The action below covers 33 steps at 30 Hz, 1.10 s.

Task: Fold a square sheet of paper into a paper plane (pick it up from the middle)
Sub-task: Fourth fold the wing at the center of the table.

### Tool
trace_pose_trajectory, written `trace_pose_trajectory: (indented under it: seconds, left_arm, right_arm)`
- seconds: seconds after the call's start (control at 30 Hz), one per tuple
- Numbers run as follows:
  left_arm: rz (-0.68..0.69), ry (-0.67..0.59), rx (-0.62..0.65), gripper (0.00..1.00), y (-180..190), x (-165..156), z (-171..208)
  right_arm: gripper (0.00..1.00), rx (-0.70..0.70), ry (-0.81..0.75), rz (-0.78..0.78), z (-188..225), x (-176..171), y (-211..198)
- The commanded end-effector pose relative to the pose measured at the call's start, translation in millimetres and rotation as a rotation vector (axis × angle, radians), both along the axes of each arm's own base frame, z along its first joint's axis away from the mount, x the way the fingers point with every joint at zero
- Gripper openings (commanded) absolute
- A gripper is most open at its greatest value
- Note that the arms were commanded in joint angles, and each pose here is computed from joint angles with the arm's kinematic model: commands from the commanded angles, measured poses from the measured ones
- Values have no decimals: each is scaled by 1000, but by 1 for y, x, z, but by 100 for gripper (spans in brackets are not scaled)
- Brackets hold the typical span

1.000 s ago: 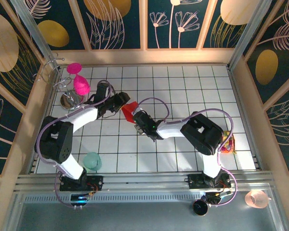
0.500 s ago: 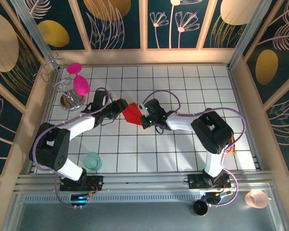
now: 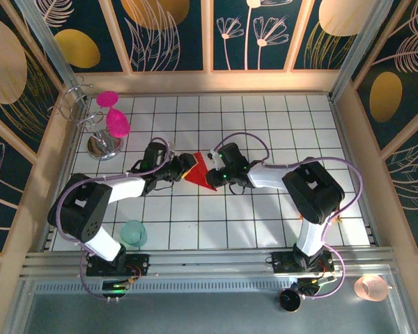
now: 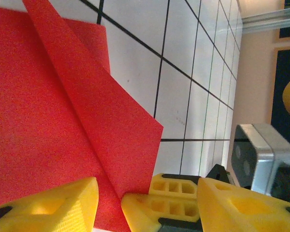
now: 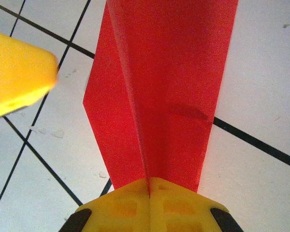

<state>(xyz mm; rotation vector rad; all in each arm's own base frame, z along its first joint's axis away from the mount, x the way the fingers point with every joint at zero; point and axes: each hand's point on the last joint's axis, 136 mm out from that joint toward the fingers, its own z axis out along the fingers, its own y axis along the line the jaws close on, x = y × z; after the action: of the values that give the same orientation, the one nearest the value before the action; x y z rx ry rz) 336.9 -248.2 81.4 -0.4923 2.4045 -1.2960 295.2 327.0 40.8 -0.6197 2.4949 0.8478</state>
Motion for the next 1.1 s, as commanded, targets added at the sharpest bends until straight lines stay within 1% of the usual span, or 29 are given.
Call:
trace_pose_trajectory:
  seconds: [0.0, 0.33, 0.67, 0.8, 0.97, 1.07]
  left_arm:
    - [-8, -2, -37, 56, -6, -2, -3]
    - [-19, 33, -15, 56, -7, -10, -21]
    - [-4, 13, 29, 56, 1, -12, -20]
    - [-14, 8, 29, 56, -1, -13, -19]
    - [-26, 4, 30, 56, -3, -13, -20]
    - [-58, 2, 30, 56, -8, -14, -21]
  right_arm:
    - [5, 36, 55, 9, -3, -6, 2]
    - [5, 47, 135, 29, -19, -15, 4]
    - [6, 51, 201, 30, -31, -21, 3]
    - [6, 90, 235, 20, -31, -23, 1]
    - [6, 184, 273, 12, -22, -22, 0]
    - [6, 227, 298, 11, -18, -23, 0]
